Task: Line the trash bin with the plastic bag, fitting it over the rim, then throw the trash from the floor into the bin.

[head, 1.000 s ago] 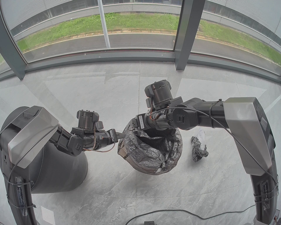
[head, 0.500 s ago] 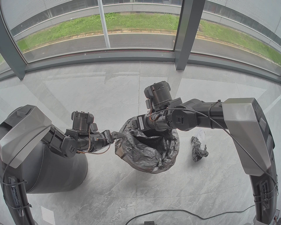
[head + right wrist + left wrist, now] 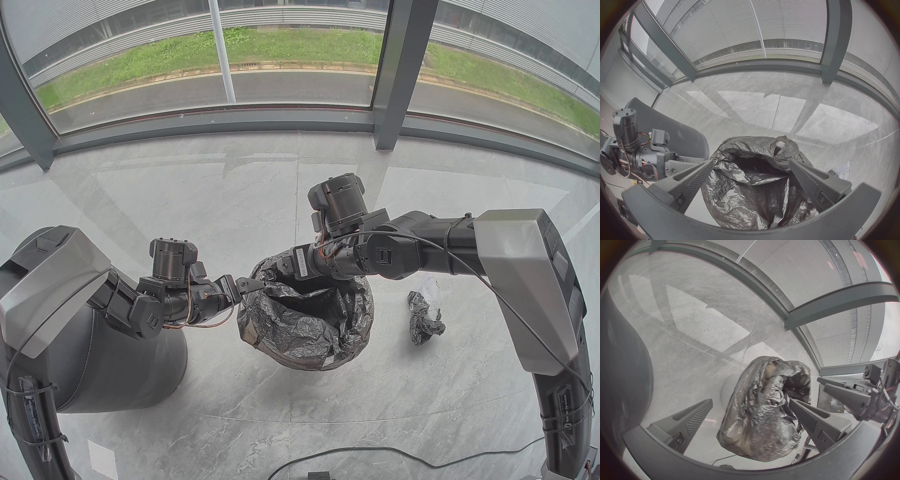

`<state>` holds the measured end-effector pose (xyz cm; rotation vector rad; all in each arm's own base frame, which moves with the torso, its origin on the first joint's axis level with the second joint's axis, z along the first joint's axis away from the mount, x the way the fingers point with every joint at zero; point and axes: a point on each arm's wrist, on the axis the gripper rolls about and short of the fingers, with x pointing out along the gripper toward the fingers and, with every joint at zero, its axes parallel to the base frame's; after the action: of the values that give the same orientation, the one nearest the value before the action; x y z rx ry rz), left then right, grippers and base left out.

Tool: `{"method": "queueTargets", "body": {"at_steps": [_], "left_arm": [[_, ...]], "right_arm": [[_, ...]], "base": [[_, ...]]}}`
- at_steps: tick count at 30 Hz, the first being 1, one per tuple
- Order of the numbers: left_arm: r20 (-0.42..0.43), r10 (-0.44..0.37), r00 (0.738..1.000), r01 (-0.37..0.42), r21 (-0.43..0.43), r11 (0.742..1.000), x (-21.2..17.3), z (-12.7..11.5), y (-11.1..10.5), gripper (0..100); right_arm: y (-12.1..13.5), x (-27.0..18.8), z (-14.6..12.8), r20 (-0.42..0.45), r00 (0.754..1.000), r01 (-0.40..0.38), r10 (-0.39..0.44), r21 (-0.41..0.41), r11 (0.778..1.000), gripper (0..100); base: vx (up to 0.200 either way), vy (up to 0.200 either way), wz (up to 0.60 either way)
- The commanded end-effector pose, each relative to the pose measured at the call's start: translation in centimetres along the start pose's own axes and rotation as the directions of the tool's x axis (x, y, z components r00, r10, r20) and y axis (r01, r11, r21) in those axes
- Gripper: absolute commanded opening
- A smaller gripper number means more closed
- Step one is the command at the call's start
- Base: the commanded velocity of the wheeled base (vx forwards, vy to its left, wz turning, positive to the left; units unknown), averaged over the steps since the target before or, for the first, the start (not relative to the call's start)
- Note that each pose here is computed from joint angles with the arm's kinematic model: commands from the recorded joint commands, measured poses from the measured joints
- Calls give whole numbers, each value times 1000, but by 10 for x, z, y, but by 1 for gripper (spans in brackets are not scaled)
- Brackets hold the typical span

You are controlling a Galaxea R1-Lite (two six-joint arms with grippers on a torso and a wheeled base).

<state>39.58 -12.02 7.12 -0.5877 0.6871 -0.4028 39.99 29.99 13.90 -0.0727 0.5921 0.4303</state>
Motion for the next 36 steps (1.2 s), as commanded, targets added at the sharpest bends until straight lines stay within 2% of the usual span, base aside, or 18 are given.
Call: {"method": "queueTargets", "body": {"at_steps": [1, 2, 6, 10, 13, 15, 17, 18, 20, 21, 22, 23, 24, 25, 26, 28, 31, 36], "left_arm": [[22, -62, 998, 62, -31, 998, -28, 3, -28, 100], [31, -97, 995, 98, -35, 995, -44, 1, -46, 100], [25, -184, 983, 184, 3, 983, -97, -16, -85, 100], [21, -225, 974, 225, 23, 974, -142, -36, -99, 100], [67, -219, 974, 216, 44, 975, -177, -46, -98, 100], [105, -176, 979, 171, 51, 984, -188, -49, -93, 100], [172, -36, 984, 28, 49, 998, -190, -50, -80, 100], [217, 50, 975, -62, 46, 997, -189, -50, -74, 100], [276, 197, 941, -218, 49, 975, -180, -49, -63, 100], [303, 282, 910, -317, 73, 945, -171, -49, -55, 100], [317, 308, 897, -351, 87, 932, -169, -49, -53, 100], [333, 325, 885, -375, 97, 922, -167, -49, -52, 100], [342, 324, 882, -378, 104, 920, -166, -49, -52, 100], [348, 319, 882, -377, 113, 919, -163, -49, -52, 100], [350, 314, 883, -375, 120, 919, -160, -50, -51, 100], [352, 310, 883, -373, 124, 920, -156, -51, -50, 100], [347, 318, 882, -381, 130, 916, -151, -53, -44, 100], [334, 326, 884, -385, 127, 914, -143, -58, -39, 100]], "right_arm": [[1, -2, 1, 4, 1000, -2, 2, 22, 1000, 100], [0, -4, 3, 8, 1000, -4, 3, 54, 999, 100], [-5, -18, 13, 18, 1000, 0, -3, 166, 986, 100], [-25, -41, 3, -41, 998, 50, -43, 197, 979, 100], [-39, -73, -8, -60, 995, 93, -82, 218, 971, 100], [-50, -83, -15, -49, 990, 137, -129, 229, 964, 100], [-68, -87, -30, -64, 974, 225, -216, 244, 943, 100], [-79, -85, -42, -98, 962, 273, -256, 248, 930, 100], [-97, -82, -63, -168, 934, 349, -314, 254, 902, 100], [-114, -79, -77, -218, 912, 399, -349, 264, 878, 100], [-123, -77, -80, -235, 903, 417, -361, 274, 866, 100], [-134, -71, -84, -248, 893, 438, -376, 285, 853, 100], [-142, -66, -87, -252, 888, 449, -385, 292, 845, 100], [-162, -53, -90, -244, 878, 472, -411, 313, 824, 100], [-177, -44, -90, -225, 873, 485, -432, 321, 813, 100], [-196, -29, -92, -229, 861, 506, -455, 288, 813, 100], [-225, -7, -102, -251, 838, 541, -485, 257, 801, 100], [-252, 22, -105, -236, 826, 562, -512, 267, 783, 100]], "base": [[0, 0, 0], [0, 0, 0], [0, 0, 0], [0, 0, 0], [0, 0, 0], [0, 0, 0], [0, 0, 0], [0, 0, 0], [0, 0, 0], [0, 0, 0], [0, 0, 0], [0, 0, 0], [0, 0, 0], [0, 0, 0], [0, 0, 0], [0, 0, 0], [0, 0, 0], [0, 0, 0]]}}
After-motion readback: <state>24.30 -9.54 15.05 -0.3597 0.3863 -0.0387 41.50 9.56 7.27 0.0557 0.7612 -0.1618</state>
